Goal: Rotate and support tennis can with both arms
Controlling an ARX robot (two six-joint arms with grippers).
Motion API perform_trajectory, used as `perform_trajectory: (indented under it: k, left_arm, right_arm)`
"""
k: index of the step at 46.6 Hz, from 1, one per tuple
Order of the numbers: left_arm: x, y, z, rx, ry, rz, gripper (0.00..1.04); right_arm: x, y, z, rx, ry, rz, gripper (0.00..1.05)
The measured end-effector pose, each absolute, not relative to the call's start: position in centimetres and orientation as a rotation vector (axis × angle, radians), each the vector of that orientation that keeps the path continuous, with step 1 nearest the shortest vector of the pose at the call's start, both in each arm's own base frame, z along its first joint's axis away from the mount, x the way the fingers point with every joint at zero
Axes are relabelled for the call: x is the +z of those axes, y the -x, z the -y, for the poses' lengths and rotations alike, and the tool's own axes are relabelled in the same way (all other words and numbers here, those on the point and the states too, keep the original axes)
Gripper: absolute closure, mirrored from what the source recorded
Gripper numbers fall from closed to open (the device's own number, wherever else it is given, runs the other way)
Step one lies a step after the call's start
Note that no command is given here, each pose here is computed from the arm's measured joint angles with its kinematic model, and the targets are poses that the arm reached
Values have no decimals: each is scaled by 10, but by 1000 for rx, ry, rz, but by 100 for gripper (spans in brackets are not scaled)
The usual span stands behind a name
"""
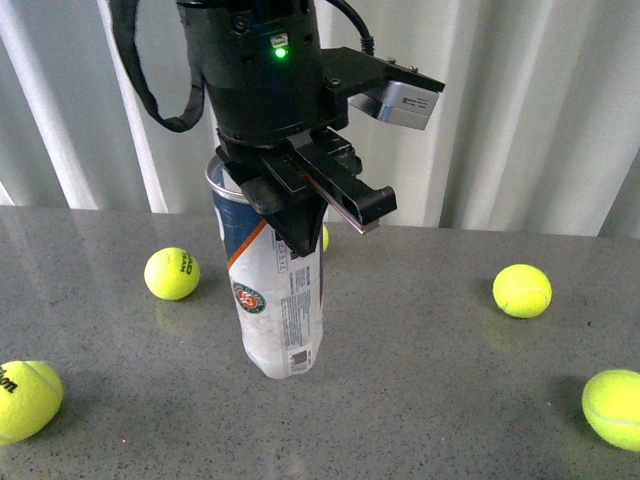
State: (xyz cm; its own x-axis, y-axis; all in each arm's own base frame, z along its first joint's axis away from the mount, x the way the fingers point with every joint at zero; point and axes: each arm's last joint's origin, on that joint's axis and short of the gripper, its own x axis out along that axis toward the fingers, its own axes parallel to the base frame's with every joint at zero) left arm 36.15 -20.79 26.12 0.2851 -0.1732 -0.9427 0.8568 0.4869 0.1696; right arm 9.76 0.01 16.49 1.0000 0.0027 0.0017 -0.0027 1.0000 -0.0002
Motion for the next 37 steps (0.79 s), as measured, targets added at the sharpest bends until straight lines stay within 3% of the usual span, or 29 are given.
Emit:
perform_trajectory:
  k: [20, 31, 37]
  left_arm:
    - [231, -370, 225, -872, -713, -1131, 100]
    - [234, -377, 219, -861, -600, -1130, 53]
    - [244, -380, 218, -872, -538, -1108, 36]
  right_arm:
    - [165, -98, 0, 3, 0, 2, 7]
    - [165, -98, 0, 3, 0, 2, 7]
    - [165, -98, 0, 3, 0, 2, 7]
